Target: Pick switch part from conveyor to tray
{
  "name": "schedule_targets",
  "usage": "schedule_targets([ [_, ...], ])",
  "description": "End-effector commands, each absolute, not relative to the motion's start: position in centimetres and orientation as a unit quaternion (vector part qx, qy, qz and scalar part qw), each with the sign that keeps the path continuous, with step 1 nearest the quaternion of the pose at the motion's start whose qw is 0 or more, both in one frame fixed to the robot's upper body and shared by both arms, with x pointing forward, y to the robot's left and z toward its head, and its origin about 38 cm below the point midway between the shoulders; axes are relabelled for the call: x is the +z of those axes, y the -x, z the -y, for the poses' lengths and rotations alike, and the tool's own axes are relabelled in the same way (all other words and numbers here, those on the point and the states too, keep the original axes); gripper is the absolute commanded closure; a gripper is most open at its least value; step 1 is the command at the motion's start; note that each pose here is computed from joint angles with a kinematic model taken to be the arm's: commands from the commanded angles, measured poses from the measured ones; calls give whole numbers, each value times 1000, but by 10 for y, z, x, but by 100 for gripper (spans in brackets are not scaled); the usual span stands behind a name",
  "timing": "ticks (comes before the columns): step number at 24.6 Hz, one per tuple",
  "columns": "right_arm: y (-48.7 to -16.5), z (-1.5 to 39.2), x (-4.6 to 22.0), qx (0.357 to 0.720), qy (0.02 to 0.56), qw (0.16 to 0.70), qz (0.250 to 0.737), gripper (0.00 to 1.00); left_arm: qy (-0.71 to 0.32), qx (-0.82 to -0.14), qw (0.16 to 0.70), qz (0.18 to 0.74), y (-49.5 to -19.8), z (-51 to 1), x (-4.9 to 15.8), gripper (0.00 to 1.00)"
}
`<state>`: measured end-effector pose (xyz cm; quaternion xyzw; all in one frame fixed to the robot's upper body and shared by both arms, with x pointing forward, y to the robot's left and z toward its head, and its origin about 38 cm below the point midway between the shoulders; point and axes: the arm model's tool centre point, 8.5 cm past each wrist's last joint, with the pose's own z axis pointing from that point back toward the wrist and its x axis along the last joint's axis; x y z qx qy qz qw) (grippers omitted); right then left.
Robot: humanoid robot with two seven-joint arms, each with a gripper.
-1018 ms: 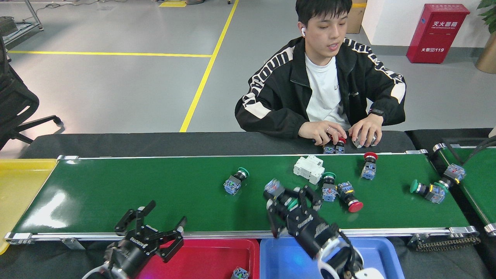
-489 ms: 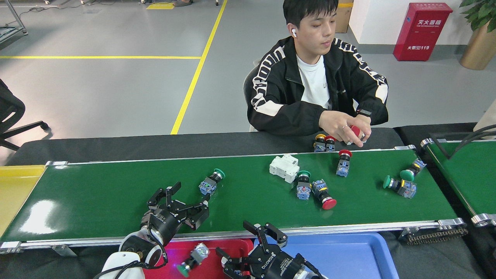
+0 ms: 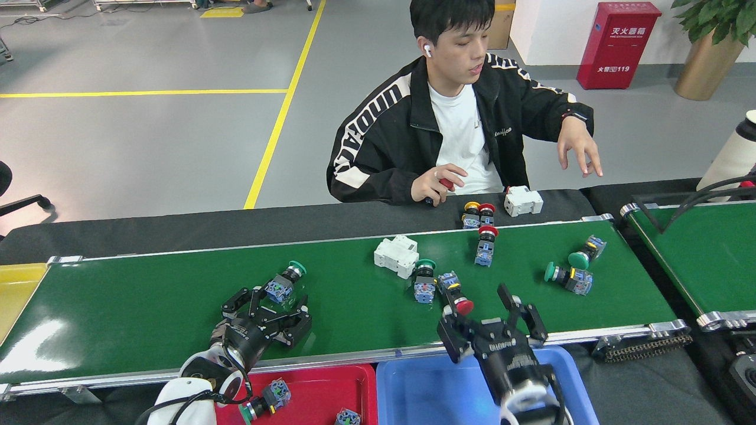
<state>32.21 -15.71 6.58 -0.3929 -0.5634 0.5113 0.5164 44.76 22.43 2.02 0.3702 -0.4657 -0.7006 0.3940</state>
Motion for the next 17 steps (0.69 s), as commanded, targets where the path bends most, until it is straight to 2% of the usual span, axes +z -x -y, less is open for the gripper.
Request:
schedule_targets([
  [1, -321, 158, 75, 500, 407, 503, 575, 3, -376, -698, 393, 466, -452, -231, 26, 94],
  [4, -331, 148, 77, 509, 418, 492, 569, 3, -370, -692, 397, 477, -451, -231, 27, 95],
  [8, -368, 106, 70, 529, 399, 485, 571, 3, -359, -685, 385, 503, -432, -243, 34, 94],
  [13, -423, 77, 58, 550, 388, 502, 543, 3, -345, -694, 334, 537, -348, -276, 51, 94],
  [16, -441, 69, 56, 566, 389, 498, 529, 3, -318, -715, 304, 543, -304, -273, 51, 94],
  [17, -441, 65, 51, 575, 386, 495, 524, 8, -306, -726, 294, 541, -292, -274, 50, 94],
])
